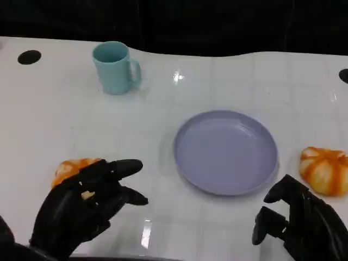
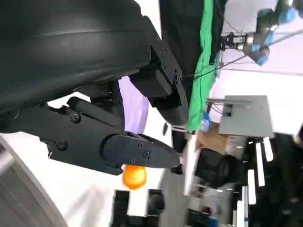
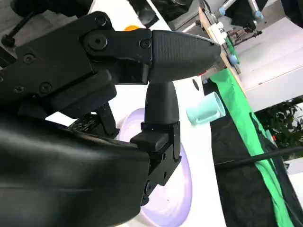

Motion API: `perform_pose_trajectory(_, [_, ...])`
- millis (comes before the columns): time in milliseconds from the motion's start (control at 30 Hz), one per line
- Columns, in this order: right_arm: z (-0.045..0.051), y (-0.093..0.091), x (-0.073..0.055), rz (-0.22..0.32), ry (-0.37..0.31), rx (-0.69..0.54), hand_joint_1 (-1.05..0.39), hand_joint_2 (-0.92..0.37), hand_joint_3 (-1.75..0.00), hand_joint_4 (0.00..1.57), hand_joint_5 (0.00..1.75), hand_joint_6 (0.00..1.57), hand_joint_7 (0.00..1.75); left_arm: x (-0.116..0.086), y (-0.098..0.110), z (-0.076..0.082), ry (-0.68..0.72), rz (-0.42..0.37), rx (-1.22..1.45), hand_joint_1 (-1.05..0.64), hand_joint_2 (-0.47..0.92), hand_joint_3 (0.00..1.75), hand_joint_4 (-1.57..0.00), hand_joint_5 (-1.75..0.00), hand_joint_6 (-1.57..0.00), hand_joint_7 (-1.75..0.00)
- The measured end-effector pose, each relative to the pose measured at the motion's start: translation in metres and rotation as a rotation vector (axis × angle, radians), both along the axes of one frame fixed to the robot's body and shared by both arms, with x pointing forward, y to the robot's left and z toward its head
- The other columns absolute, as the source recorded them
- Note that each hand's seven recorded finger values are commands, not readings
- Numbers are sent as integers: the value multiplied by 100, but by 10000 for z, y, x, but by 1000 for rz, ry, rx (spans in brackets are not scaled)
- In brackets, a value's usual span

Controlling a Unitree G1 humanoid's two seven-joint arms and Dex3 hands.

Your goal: Grasp the bread from the table and place it into the plate.

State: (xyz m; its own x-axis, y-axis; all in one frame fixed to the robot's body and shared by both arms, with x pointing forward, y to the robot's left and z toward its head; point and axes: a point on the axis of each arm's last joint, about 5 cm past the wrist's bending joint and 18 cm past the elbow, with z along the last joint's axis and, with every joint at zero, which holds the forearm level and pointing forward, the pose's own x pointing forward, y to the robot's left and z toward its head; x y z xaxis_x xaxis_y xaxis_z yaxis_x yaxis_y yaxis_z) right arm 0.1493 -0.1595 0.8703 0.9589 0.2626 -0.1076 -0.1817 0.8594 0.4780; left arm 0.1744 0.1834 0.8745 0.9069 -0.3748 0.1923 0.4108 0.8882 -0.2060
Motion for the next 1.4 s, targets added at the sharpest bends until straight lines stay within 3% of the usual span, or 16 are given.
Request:
perform_pose_trajectory(67, [1,0,0,0,-1,-2,-58,-86,-61,77,175,47,175,-7,36,48,-36,19,70,-49,92,7,-43,-63,-60,-1])
perform_pose_trajectory(267, [1,1,1,0,-3,-4,-59,-85,-62,79,175,48,175,-53,132,267,-144,94,403,-50,91,1,-39,-26,-46,0])
perform_pose_trajectory(400, [1,3,1,1,-3,-6,-59,-85,-62,79,175,48,175,-82,173,417,-226,136,600,-49,89,0,-35,-20,-41,0])
perform_pose_trajectory(667, [7,4,10,-3,-4,-9,-57,-85,-63,77,175,47,175,-123,230,566,-327,213,913,-55,90,0,-19,-8,-30,0])
perform_pose_trajectory(1000, [1,6,39,5,-10,-3,-59,-85,-64,81,175,49,175,-134,267,722,-352,276,1215,-56,91,0,-10,-3,-23,0])
perform_pose_trajectory(1400, [-10,4,15,2,-6,-4,-59,-84,-64,79,175,48,175,-38,196,802,-266,207,1501,-54,86,0,-11,-2,-20,0])
